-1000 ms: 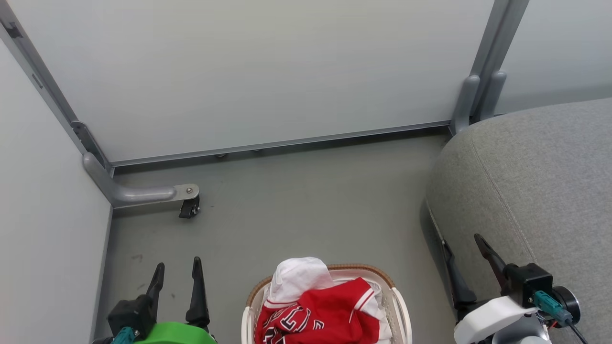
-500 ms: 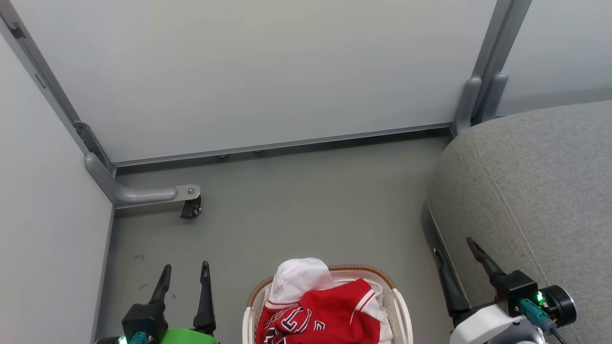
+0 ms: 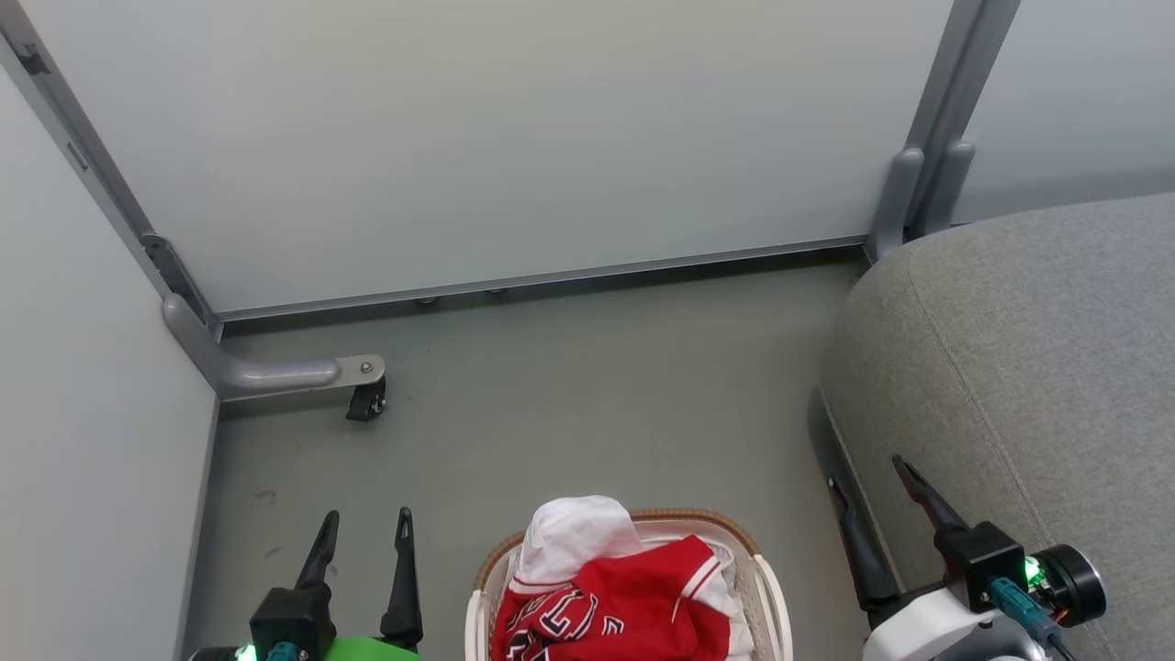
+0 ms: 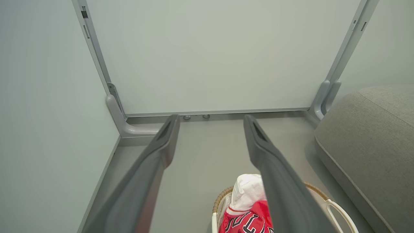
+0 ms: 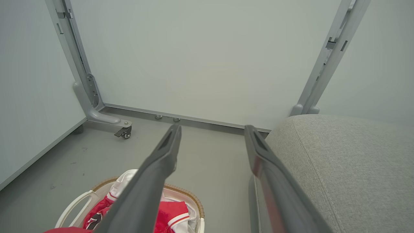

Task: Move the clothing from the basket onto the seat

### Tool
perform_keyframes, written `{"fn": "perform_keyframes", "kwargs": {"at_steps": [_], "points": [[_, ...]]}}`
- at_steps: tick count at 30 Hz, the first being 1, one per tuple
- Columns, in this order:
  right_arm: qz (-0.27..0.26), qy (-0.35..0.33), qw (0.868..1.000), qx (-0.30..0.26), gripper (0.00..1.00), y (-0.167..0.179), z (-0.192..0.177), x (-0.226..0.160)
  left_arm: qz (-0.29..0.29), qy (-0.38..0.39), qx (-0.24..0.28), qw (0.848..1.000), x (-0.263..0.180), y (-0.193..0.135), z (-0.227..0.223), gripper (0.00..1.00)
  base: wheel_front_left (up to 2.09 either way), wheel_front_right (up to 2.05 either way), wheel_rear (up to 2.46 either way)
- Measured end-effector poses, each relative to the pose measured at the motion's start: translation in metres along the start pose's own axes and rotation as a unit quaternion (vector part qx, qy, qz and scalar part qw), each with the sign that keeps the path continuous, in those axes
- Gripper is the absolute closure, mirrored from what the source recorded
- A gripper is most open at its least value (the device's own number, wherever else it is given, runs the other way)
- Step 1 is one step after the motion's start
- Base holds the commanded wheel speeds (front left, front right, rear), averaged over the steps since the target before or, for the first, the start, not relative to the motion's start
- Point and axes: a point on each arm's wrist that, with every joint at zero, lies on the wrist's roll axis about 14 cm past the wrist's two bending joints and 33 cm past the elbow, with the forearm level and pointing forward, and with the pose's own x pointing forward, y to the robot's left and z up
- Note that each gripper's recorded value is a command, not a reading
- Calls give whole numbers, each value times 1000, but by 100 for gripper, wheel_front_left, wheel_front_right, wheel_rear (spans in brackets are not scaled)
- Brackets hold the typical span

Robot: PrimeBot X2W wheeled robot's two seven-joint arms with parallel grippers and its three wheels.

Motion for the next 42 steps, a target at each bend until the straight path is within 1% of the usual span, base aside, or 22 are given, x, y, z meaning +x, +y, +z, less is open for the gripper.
{"fn": "perform_keyframes", "kwargs": {"at_steps": [26, 31, 35, 39, 42], "points": [[-5, 0, 1000, 2, 0, -3, -1, 2, -7, 18, -1, 1000, 2, -5, -11, 0, 0, 0, 0], [-7, 7, 1000, 1, 0, -6, -6, 6, -38, 34, 6, 999, 10, -20, -20, 0, 0, 0, 0], [-10, 7, 1000, 0, 0, -11, -7, 18, -84, 69, 26, 994, 20, -40, -41, 0, 0, 0, 0], [-10, 7, 1000, 0, 0, -15, -10, 35, -134, 115, 51, 983, 33, -58, -70, 0, 0, 0, 0], [-12, 5, 1000, 0, 0, -19, -12, 49, -163, 155, 65, 972, 42, -66, -94, 0, 0, 0, 0]]}}
